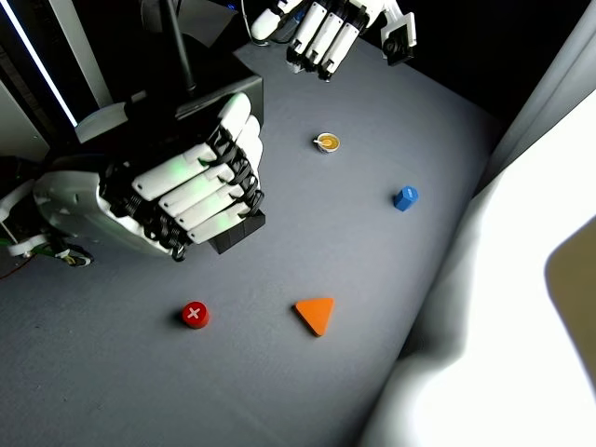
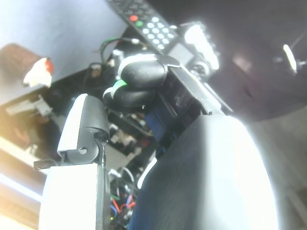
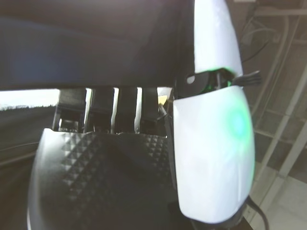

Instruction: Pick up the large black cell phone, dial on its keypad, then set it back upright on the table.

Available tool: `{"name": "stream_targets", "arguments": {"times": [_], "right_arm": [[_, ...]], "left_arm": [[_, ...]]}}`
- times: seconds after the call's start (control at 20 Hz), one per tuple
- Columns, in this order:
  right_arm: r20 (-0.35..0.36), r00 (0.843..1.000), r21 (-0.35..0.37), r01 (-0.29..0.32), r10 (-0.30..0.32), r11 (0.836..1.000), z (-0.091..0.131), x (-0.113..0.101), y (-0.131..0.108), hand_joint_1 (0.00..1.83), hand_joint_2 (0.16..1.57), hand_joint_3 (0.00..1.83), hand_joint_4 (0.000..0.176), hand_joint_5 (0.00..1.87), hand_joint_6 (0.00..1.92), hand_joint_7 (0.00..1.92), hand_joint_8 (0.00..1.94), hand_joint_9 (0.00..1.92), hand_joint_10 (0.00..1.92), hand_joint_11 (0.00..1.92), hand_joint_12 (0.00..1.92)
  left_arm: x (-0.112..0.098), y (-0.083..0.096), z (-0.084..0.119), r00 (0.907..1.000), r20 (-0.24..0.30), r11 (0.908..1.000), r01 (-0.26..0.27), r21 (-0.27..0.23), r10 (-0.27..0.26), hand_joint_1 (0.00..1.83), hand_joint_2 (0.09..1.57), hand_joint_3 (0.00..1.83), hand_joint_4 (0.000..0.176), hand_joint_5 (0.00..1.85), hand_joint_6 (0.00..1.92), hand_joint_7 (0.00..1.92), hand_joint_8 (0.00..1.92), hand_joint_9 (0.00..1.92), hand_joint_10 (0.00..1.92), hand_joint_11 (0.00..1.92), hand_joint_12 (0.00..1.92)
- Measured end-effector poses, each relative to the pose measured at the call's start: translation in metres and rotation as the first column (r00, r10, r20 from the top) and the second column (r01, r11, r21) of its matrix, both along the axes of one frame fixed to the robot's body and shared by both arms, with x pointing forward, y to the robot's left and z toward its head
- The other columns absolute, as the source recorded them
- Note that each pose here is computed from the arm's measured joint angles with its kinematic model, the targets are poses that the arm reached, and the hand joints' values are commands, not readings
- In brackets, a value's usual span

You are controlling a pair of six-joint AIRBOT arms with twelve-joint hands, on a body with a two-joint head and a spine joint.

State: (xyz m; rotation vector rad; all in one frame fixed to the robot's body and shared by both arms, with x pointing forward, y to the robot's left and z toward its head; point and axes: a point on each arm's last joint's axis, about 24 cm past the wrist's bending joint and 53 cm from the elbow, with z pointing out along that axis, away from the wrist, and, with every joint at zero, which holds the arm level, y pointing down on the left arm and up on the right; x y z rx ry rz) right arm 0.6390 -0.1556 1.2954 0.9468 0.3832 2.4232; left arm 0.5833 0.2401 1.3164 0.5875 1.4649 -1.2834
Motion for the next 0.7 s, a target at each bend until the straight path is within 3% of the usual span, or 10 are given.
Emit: {"name": "stream_targets", "arguments": {"times": [0.15,0.25,0.3,0.35,0.4,0.45,0.5,0.55,0.7], "right_arm": [[0.006,1.0,-0.008,-0.009,0.01,1.0,-0.003,0.001,0.003,1.48,1.17,0.0,0.0,0.85,1.02,0.79,1.17,0.8,1.31,0.72,1.73],[0.003,1.0,-0.017,-0.01,0.01,1.0,-0.009,0.004,0.003,1.48,1.17,0.0,0.0,0.86,1.0,0.78,1.2,0.77,1.35,0.71,1.74],[-0.001,1.0,-0.021,-0.008,0.008,1.0,-0.011,0.005,0.002,1.48,1.17,0.0,0.0,0.86,1.0,0.78,1.2,0.77,1.35,0.71,1.74],[-0.003,1.0,-0.026,-0.006,0.006,1.0,-0.013,0.006,0.001,1.48,1.17,0.0,0.0,0.86,1.0,0.78,1.2,0.78,1.34,0.73,1.73],[-0.008,1.0,-0.03,-0.005,0.005,1.0,-0.016,0.007,0.0,1.48,1.17,0.0,0.0,0.87,0.99,0.79,1.18,0.79,1.33,0.73,1.72],[-0.011,1.0,-0.036,-0.008,0.008,0.999,-0.018,0.007,-0.001,1.48,1.17,0.0,0.0,0.87,0.99,0.79,1.18,0.79,1.33,0.73,1.72],[-0.018,1.0,-0.042,-0.011,0.01,0.999,-0.021,0.008,0.0,1.48,1.16,0.0,0.0,0.88,0.98,0.8,1.16,0.8,1.31,0.75,1.71],[-0.02,1.0,-0.051,-0.018,0.017,0.999,-0.023,0.008,0.002,1.48,1.16,0.0,0.0,0.91,0.95,0.81,1.17,0.79,1.33,0.69,1.72],[-0.019,0.999,-0.054,-0.027,0.026,0.998,-0.025,0.009,0.005,1.48,1.16,0.0,0.0,0.91,0.97,0.82,1.14,0.81,1.28,0.72,1.7]], "left_arm": [[-0.002,-0.006,-0.007,0.9998,0.012,0.9995,0.017,0.027,-0.017,0.45,1.19,0.0,0.082,0.23,0.0,0.51,0.53,0.5,1.06,0.25,1.5],[-0.004,-0.007,-0.008,0.9989,0.041,0.9988,0.02,0.044,-0.022,0.44,1.26,0.0,0.032,0.22,0.0,0.53,0.11,0.46,0.52,0.16,1.27],[-0.004,-0.007,-0.008,0.9988,0.044,0.9988,0.019,0.045,-0.021,0.44,1.26,0.0,0.032,0.22,0.0,0.53,0.11,0.46,0.52,0.16,1.27],[-0.003,-0.009,-0.008,0.9983,0.053,0.9988,0.022,0.045,-0.024,0.37,1.22,0.0,0.016,0.2,0.0,0.47,0.03,0.41,0.24,0.03,1.14],[-0.002,-0.01,-0.008,0.998,0.059,0.9987,0.018,0.048,-0.021,0.34,1.18,0.0,0.012,0.2,0.0,0.42,0.0,0.37,0.05,0.0,0.89],[-0.001,-0.011,-0.008,0.9977,0.066,0.9988,0.016,0.046,-0.019,0.34,1.18,0.0,0.012,0.2,0.0,0.42,0.0,0.37,0.05,0.0,0.89],[0.0,-0.011,-0.006,0.9974,0.071,0.9993,0.009,0.035,-0.012,0.33,1.18,0.0,0.015,0.22,0.01,0.39,0.0,0.31,0.01,0.0,0.76],[0.002,-0.011,-0.003,0.9968,0.08,0.9997,0.002,0.025,-0.004,0.3,1.25,0.01,0.0,0.23,0.01,0.37,0.0,0.27,0.0,0.0,0.62],[0.004,-0.011,-0.001,0.9966,0.082,0.9998,-0.003,0.018,0.002,0.24,1.33,0.01,0.0,0.23,0.0,0.37,0.0,0.29,0.01,0.0,0.67]]}}
